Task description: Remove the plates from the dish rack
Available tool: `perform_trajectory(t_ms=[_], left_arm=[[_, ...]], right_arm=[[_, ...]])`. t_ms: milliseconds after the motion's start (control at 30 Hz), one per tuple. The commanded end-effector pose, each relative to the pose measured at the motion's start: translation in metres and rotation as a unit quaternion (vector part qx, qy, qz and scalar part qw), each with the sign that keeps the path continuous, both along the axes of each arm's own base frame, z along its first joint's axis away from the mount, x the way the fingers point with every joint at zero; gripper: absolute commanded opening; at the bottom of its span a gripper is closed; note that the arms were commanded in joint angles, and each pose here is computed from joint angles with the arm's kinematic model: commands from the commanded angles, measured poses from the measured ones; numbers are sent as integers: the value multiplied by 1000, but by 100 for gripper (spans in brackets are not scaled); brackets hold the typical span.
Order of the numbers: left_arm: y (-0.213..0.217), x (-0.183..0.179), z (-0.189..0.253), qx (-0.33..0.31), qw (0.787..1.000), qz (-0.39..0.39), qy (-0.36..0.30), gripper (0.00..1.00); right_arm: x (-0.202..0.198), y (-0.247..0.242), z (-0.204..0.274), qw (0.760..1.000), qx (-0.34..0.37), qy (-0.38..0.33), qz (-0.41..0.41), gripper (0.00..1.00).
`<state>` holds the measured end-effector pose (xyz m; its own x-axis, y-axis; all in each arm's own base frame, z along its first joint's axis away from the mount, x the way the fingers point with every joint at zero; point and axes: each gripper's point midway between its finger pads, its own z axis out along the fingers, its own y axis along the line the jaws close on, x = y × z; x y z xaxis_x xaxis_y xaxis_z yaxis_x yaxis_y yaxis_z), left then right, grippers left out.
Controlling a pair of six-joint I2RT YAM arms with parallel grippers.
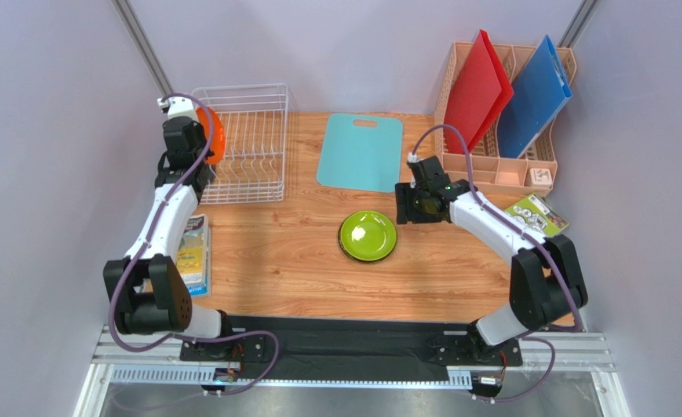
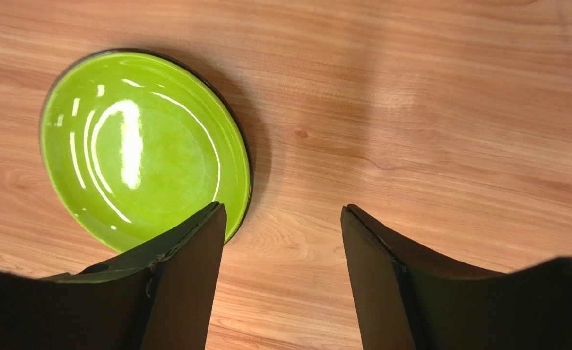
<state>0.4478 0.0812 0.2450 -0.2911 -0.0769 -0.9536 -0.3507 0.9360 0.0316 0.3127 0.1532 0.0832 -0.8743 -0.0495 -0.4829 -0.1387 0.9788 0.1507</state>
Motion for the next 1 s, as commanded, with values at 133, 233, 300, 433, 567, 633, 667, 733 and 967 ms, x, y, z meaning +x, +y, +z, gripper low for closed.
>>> perform_trajectory(t_ms=[133, 233, 300, 433, 567, 633, 667, 733, 967], left_arm=[[-100, -35, 34, -225, 957, -176, -44, 0], [-147, -51, 36, -306, 914, -262, -48, 0], [-174, -61, 33, -336, 889, -307, -43, 0], [-220, -83, 21, -371, 852, -370, -9, 0], [-258, -104, -1, -397, 822, -407, 18, 0], [-276, -114, -10, -402, 811, -424, 35, 0], [-286, -121, -16, -405, 804, -433, 46, 0], [-295, -126, -21, -407, 800, -438, 56, 0], [-319, -143, -28, -399, 790, -460, 71, 0]], right_arm=[[8, 17, 84, 987, 98, -127, 0, 66], [4, 41, 103, 975, 171, -138, 29, 66], [2, 57, 112, 966, 215, -139, 45, 66], [2, 72, 118, 956, 253, -137, 62, 66], [2, 82, 119, 951, 269, -135, 75, 66], [0, 88, 119, 947, 281, -129, 83, 66], [0, 91, 121, 945, 288, -130, 86, 66], [-2, 96, 122, 943, 295, -127, 91, 66], [-4, 106, 121, 940, 303, -117, 104, 67]])
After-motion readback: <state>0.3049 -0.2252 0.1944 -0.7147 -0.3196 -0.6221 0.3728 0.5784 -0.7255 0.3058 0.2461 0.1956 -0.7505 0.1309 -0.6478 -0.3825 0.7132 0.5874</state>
